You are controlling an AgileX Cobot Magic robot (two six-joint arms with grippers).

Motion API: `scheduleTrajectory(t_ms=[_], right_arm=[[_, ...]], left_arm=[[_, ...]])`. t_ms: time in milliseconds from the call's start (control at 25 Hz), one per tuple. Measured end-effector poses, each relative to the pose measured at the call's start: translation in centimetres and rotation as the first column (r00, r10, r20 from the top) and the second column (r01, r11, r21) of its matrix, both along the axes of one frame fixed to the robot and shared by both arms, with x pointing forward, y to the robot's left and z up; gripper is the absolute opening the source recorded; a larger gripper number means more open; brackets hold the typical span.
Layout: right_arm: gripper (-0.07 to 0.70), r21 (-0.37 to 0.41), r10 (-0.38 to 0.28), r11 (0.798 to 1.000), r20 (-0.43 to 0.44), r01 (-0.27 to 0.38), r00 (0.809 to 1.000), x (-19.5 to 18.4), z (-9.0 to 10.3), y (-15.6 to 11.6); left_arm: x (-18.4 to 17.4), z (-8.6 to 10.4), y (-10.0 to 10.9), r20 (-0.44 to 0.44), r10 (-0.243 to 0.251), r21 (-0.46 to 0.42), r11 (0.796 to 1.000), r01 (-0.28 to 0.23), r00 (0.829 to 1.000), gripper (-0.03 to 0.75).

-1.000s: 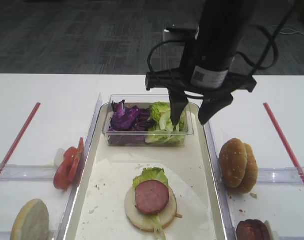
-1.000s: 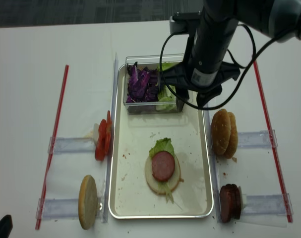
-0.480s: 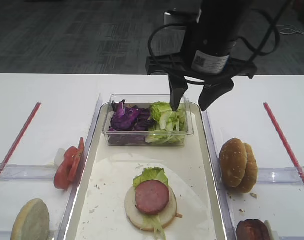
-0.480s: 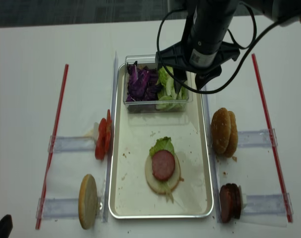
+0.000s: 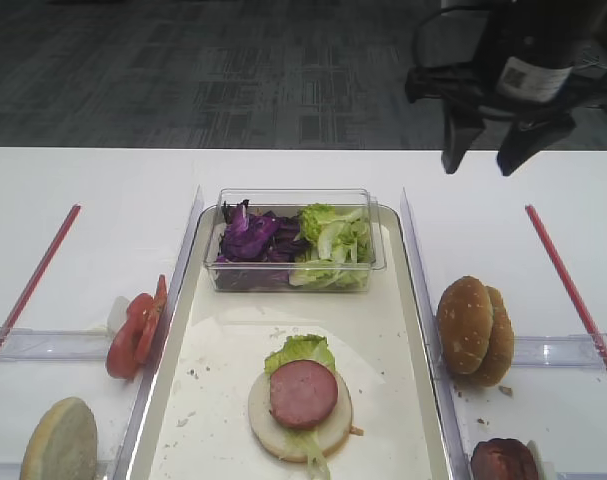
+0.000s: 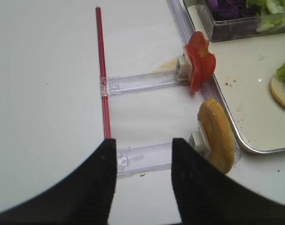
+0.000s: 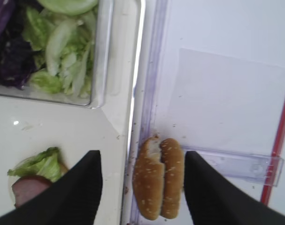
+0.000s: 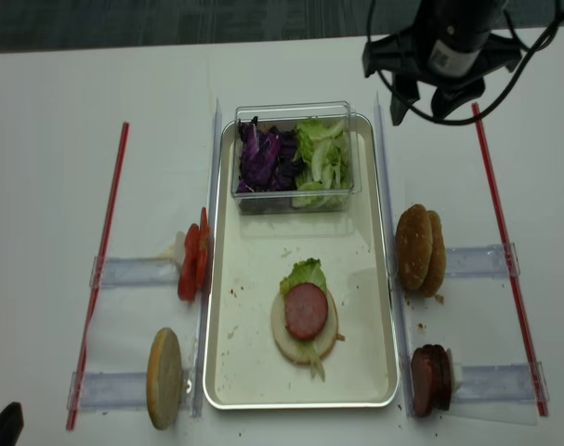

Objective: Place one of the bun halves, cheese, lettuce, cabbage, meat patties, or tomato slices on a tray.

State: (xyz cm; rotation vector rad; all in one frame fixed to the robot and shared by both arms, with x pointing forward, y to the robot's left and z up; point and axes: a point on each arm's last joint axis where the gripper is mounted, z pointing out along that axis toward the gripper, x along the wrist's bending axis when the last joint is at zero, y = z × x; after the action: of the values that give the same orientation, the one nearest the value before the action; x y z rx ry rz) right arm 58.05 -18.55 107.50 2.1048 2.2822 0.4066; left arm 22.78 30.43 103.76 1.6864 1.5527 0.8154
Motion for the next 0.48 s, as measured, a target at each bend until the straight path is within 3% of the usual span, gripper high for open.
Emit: scheduleTrajectory(t_ms=[280,480], right_arm=[[0.417,-0.071,-0.061,0.995,0.04,0.064,0.997,0.8,0.6,-4.8],[0.417,-0.098,-0.08,0.992,0.067,0.086,0.995,0.7,1.4,-6.5]], left_arm=[[0.0,0.0,0.0,0.0,0.0,0.0,1.0,0.0,1.0,0.27],[0.0,0.0,0.0,0.0,0.0,0.0,1.0,0.0,1.0,0.27]])
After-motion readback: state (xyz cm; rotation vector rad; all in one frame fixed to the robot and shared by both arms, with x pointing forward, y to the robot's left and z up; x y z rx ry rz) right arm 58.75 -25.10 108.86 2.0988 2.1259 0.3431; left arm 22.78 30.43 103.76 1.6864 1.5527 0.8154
